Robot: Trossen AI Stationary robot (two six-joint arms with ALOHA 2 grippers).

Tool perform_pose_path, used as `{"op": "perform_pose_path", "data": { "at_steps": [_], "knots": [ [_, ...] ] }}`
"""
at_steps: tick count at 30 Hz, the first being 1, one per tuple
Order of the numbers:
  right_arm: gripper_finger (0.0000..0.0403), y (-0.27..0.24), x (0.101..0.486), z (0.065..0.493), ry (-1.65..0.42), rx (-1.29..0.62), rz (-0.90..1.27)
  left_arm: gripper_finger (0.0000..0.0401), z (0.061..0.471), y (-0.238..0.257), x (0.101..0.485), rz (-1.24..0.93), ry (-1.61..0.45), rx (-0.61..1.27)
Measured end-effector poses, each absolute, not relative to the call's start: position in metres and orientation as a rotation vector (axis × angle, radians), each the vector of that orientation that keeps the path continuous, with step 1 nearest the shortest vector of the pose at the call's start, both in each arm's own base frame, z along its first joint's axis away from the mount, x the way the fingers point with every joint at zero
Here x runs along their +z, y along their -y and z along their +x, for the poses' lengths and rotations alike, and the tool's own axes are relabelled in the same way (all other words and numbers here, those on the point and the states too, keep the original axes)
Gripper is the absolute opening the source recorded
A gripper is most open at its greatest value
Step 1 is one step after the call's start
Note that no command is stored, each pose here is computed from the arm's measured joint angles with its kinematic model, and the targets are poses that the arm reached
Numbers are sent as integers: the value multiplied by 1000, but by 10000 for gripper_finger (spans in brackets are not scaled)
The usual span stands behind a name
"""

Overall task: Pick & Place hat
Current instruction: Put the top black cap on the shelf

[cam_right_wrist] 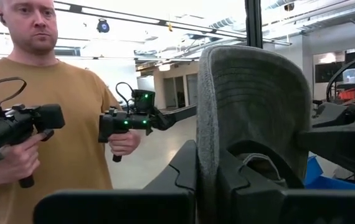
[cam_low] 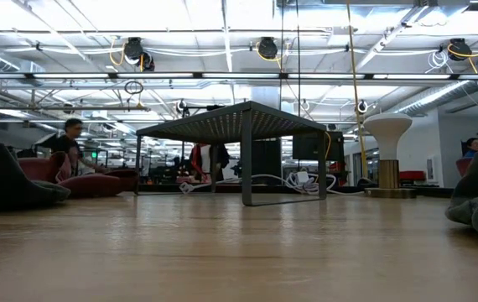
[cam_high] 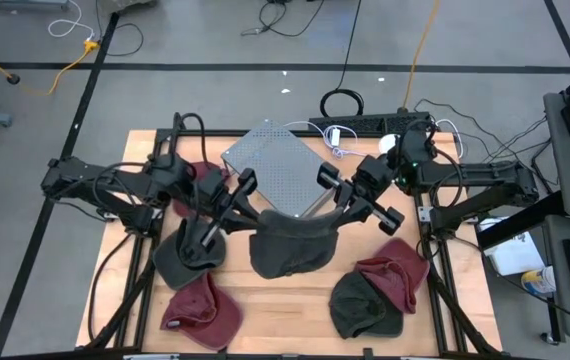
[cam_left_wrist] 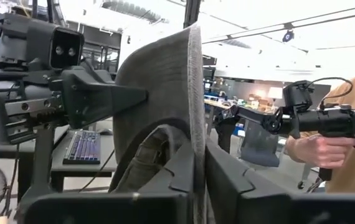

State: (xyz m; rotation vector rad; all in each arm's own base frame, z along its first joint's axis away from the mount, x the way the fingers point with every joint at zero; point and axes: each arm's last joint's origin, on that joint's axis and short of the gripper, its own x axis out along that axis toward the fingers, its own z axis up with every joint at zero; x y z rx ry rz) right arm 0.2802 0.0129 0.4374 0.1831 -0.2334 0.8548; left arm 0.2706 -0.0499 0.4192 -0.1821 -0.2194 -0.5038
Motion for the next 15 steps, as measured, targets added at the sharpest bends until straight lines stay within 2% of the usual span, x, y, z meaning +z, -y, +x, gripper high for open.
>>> {"op": "perform_pose_path", "data": {
  "at_steps": [6, 15],
  "knots": [
    [29, -12, 438, 281, 245, 800, 206, 14, 269, 47, 423, -177, 261, -541],
    [129, -3, 443, 272, 243, 634, 260, 9, 262, 34, 436, -229, 360, -501]
  ]
}}
